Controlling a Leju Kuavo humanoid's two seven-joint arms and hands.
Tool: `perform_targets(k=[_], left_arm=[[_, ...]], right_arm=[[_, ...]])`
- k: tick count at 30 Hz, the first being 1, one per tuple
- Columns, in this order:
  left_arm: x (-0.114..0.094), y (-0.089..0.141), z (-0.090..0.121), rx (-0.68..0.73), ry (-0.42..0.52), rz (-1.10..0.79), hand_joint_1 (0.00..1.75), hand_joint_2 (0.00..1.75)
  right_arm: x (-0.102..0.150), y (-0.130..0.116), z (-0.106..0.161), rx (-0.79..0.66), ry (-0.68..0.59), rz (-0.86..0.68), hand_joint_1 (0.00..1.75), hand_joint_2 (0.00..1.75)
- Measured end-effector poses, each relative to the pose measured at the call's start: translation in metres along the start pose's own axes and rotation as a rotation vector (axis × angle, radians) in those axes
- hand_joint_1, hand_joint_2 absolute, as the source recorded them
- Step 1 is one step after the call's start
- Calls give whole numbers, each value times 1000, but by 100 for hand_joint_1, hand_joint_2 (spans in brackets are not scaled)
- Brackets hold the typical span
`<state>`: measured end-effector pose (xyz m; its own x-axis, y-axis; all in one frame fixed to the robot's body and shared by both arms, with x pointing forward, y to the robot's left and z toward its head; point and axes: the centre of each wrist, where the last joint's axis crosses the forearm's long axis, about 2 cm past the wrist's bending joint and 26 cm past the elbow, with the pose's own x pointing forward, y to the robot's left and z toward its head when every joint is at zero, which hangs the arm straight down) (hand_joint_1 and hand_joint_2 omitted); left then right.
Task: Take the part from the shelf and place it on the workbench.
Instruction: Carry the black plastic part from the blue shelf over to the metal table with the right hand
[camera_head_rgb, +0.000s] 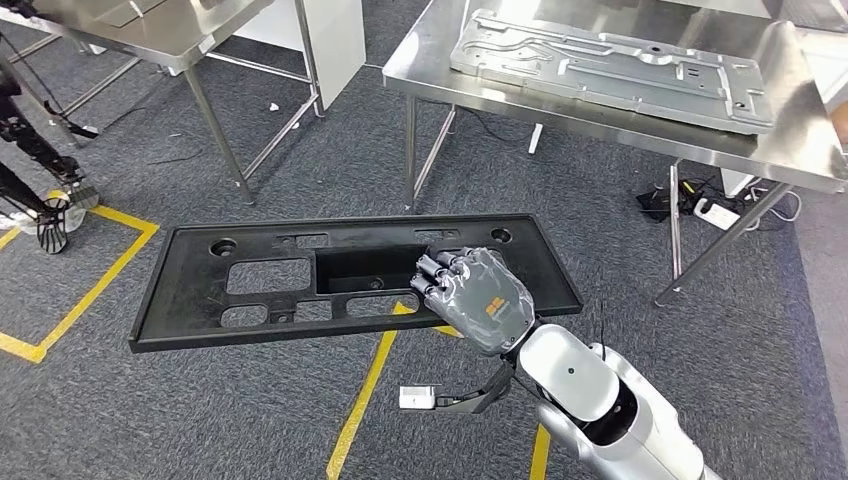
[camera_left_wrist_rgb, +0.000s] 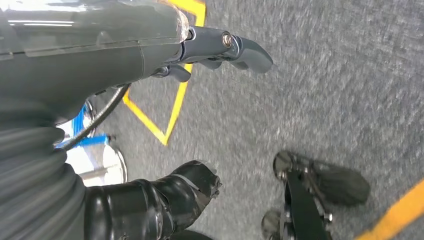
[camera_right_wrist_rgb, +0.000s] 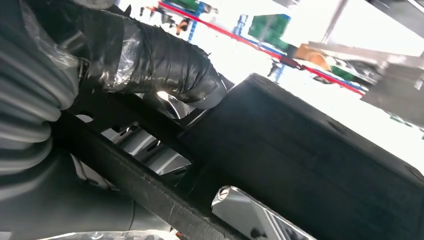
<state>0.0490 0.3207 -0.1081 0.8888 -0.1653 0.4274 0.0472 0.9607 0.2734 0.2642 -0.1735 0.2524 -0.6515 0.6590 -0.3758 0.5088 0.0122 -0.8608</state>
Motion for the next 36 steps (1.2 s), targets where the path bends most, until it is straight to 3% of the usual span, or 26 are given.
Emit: perform_targets(k=[23,36], left_arm=[[0,4,-1,8,1,-2,0,175],[-1,4,-1,5,14,-1,0,175]], right_arm=[[0,7,-1,35,-13,-1,175,175],[-8,14,-6,150,-74,27,175,175]])
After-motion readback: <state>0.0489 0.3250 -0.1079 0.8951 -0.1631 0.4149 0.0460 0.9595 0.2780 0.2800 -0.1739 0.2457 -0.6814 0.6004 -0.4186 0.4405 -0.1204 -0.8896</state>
